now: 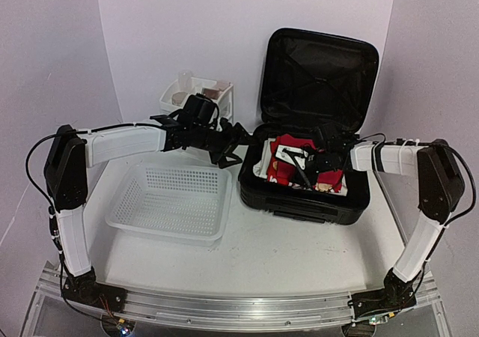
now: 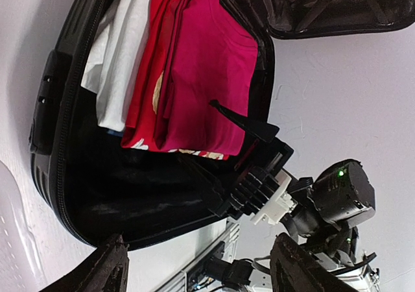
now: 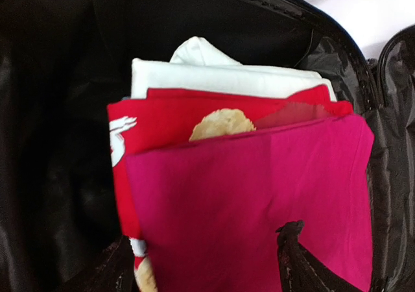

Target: Open, take out, and arrange the luggage

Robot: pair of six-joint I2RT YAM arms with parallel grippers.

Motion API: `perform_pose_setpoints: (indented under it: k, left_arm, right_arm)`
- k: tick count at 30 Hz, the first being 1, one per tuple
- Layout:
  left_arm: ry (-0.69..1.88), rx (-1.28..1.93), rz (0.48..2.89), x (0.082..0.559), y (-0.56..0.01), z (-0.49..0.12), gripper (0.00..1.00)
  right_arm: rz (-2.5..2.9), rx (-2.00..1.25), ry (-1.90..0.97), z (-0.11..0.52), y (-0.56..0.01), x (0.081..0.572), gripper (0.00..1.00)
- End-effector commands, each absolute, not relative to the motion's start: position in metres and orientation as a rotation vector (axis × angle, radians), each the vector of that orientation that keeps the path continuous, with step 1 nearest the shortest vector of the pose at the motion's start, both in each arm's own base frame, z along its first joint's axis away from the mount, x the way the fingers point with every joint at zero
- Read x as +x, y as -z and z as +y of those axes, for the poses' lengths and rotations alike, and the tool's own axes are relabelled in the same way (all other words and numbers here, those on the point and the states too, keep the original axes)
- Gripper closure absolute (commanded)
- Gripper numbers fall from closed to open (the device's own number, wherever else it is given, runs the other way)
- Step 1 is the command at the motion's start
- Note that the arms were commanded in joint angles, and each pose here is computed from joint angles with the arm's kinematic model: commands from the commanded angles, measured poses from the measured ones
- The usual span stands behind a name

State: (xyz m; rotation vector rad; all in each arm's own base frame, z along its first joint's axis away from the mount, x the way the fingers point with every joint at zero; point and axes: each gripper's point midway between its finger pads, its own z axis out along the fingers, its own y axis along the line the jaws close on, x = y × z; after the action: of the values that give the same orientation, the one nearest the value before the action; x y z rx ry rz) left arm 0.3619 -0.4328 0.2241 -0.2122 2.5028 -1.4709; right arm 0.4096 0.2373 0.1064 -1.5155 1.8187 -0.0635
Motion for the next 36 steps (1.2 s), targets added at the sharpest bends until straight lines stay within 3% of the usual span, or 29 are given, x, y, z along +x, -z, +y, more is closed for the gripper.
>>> perform_pose_setpoints:
  k: [1, 11, 19, 22, 26, 36]
  left_arm:
    - [1.579, -0.222, 2.446, 0.362, -0.25, -0.434, 0.25]
    - [1.592, -0.328, 2.454, 0.371, -0.244, -0.427, 0.25]
    - [1.667, -0.434, 2.492, 0.383, -0.235, -0.442, 0.23]
    - [1.696, -0.513, 2.502, 0.392, -0.228, -0.452, 0.22]
    - [1.69, -0.531, 2.477, 0.412, -0.22, -0.467, 0.21]
    - [1.633, -0.483, 2.385, 0.44, -0.206, -0.511, 0.16]
  right_arm:
    - [1.687, -1.515, 0.074, 0.256, -0.13, 0.425, 0.29]
    - [1.697, -1.503, 0.085, 0.261, -0.12, 0.436, 0.43]
    - [1.735, -1.402, 0.072, 0.254, -0.135, 0.44, 0.83]
    - [1.754, -1.337, -0.001, 0.25, -0.145, 0.441, 0.93]
    - [1.739, -1.317, -0.061, 0.247, -0.155, 0.436, 1.0]
    - [1.735, -1.277, -0.118, 0.237, -0.165, 0.433, 1.0]
